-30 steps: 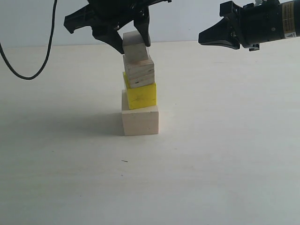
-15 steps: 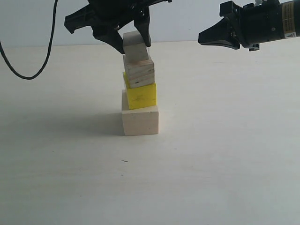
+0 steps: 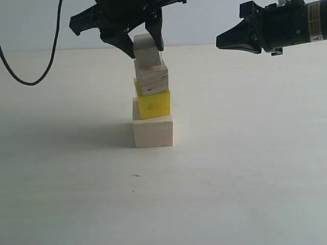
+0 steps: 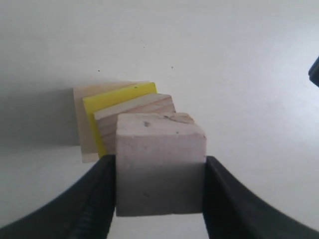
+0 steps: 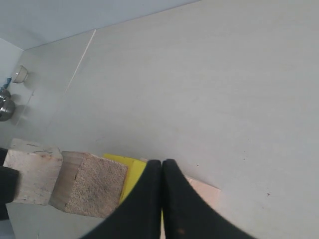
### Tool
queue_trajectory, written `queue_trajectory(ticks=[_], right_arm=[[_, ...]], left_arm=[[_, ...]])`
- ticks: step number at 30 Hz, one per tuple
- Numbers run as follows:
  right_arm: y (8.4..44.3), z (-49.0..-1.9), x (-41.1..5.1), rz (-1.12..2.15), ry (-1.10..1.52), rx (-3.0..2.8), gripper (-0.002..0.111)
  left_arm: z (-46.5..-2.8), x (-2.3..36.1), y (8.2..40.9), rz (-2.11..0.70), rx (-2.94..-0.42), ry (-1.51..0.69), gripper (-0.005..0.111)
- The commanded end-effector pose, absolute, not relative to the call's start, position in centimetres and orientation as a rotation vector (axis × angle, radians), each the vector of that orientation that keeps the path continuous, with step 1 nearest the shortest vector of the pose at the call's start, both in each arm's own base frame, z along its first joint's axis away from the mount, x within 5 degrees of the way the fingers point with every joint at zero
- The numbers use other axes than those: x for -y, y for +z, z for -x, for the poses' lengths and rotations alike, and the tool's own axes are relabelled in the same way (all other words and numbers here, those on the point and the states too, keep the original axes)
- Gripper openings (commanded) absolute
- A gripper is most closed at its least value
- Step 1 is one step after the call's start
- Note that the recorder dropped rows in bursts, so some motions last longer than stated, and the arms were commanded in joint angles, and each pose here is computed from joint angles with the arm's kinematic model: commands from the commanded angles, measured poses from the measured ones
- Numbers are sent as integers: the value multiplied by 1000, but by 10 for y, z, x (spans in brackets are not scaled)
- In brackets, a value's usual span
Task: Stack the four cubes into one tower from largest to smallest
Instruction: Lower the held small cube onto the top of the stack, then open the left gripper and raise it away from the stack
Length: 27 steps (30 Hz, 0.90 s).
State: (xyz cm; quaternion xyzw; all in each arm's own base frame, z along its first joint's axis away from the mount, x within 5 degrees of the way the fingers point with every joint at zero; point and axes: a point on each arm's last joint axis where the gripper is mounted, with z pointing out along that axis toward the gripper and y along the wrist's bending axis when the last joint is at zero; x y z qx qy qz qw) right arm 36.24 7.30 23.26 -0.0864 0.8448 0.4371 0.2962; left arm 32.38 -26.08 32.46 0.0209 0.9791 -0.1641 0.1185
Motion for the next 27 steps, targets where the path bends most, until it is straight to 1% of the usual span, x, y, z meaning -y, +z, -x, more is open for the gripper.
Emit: queue_trajectory(ticks=[1, 8, 11, 13, 22, 27], right_arm=[[234, -363, -72, 238, 1163, -2237, 0], [234, -362, -72, 241, 1168, -2237, 0], [234, -362, -72, 241, 1168, -2237, 0], [234, -362, -72, 241, 1168, -2237, 0], [234, -362, -72, 241, 1168, -2237, 0], [234, -362, -72, 241, 1168, -2237, 0]], left_arm=[[-325, 259, 329, -65, -2844, -480, 40], [-325, 260, 328, -62, -2851, -492, 41], [-325, 260, 328, -68, -2850, -491, 46], [-325, 260, 328, -68, -2850, -491, 47], [-324, 261, 328, -93, -2851, -499, 47], [-327, 263, 314, -92, -2888, -477, 47]])
